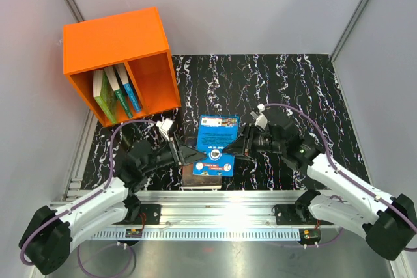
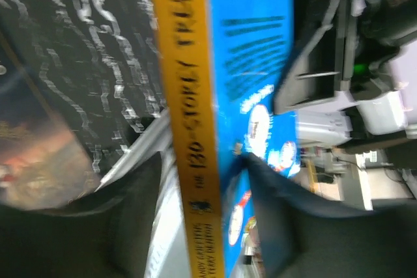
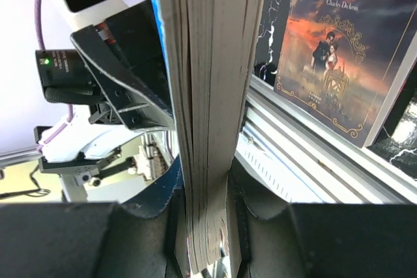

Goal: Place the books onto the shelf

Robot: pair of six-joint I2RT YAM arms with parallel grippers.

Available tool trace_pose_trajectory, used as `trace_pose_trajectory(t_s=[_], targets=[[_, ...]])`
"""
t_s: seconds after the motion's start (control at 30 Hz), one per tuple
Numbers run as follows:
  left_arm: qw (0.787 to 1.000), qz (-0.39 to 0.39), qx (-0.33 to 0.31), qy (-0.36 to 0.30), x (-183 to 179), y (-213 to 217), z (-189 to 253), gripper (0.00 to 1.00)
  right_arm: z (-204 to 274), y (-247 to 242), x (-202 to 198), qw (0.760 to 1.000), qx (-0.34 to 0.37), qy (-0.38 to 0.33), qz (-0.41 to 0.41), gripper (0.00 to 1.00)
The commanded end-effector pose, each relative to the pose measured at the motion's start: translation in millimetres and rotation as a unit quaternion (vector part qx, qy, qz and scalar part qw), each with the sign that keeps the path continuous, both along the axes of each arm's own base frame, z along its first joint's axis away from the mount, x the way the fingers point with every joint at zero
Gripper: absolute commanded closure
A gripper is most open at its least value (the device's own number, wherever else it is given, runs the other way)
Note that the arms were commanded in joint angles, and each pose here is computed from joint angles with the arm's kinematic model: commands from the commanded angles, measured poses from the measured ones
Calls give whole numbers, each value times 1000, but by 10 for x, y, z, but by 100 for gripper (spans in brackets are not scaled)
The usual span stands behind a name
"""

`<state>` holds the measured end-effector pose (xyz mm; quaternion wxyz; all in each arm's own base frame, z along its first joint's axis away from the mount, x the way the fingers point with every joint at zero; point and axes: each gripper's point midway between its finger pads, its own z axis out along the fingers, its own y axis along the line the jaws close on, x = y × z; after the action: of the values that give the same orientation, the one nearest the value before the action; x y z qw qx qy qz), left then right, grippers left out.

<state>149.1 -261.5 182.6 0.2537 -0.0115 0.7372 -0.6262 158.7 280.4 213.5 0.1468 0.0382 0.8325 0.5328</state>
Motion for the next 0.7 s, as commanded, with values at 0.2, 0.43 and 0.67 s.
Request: trace_pose_trajectory(t_s=[0.2,0.43,0.67], targets=[[992,-45,-60,-100,-106,-63,696,100,303,66,85,998,58,-35,-19,97],[966,93,207,-126,242,497,436,100,302,-136,422,987,-132,-87,-33,0],[895,212,359,-161,505,1157,423,100,806,101,721,983,-164,-79,-10,0]])
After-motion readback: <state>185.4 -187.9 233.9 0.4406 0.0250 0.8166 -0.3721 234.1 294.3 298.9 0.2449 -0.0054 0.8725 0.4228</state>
